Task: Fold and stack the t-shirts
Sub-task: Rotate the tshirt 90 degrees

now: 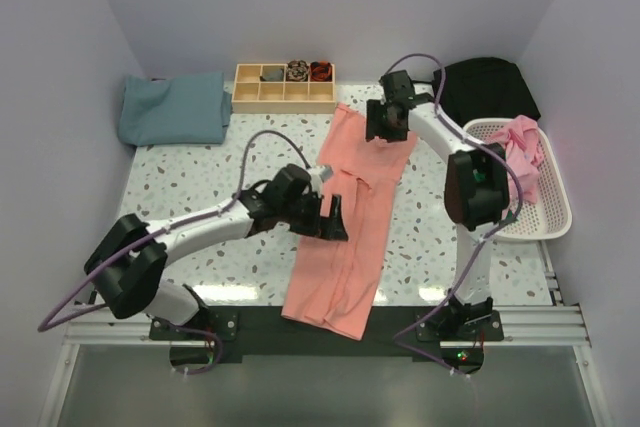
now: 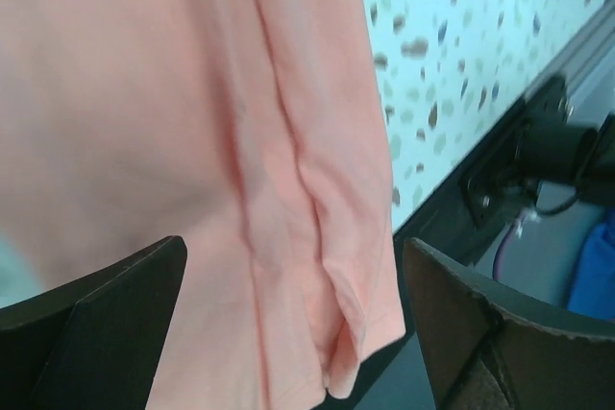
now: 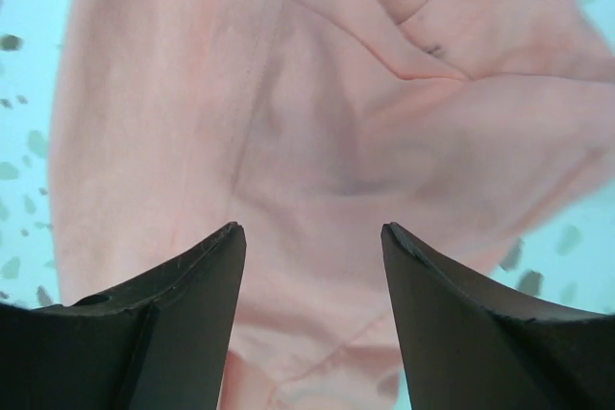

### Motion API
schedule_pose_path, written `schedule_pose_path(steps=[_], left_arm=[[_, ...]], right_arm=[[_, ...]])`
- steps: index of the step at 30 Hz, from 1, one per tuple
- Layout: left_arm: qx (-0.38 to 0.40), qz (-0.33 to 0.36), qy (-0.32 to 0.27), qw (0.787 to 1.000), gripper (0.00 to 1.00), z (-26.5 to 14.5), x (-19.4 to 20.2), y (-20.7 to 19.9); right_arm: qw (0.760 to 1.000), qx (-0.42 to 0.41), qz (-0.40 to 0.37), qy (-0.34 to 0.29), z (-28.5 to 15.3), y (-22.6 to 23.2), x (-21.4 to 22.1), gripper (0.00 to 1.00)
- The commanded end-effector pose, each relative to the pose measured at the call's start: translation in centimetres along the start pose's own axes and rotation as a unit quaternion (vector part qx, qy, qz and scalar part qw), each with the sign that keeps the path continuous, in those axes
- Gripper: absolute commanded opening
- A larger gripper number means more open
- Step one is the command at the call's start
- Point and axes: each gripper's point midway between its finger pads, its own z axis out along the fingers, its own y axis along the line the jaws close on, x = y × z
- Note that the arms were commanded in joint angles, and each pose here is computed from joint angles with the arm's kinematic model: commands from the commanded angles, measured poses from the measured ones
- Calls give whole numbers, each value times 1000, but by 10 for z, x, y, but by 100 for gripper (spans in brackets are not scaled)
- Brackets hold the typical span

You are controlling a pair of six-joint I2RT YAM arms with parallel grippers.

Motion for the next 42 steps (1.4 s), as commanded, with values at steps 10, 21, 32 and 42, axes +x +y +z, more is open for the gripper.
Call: schedule_pose_path(steps=[10,21,32,42], left_arm=[[0,83,-158,984,100,-2,-240,24],[173,91,-102,975,100,84,-278,-6],[119,60,-99,986,100,160,-293,50],[146,55,-153,976,100,194,-314,50]], right_arm=[[987,52,56,-145,-137,-35,10,63],[992,19,79,-97,-173,-42,104,63],[992,-115,40,-6,-159,18,183,64],[975,-212,46,49,-153,62,218,64]])
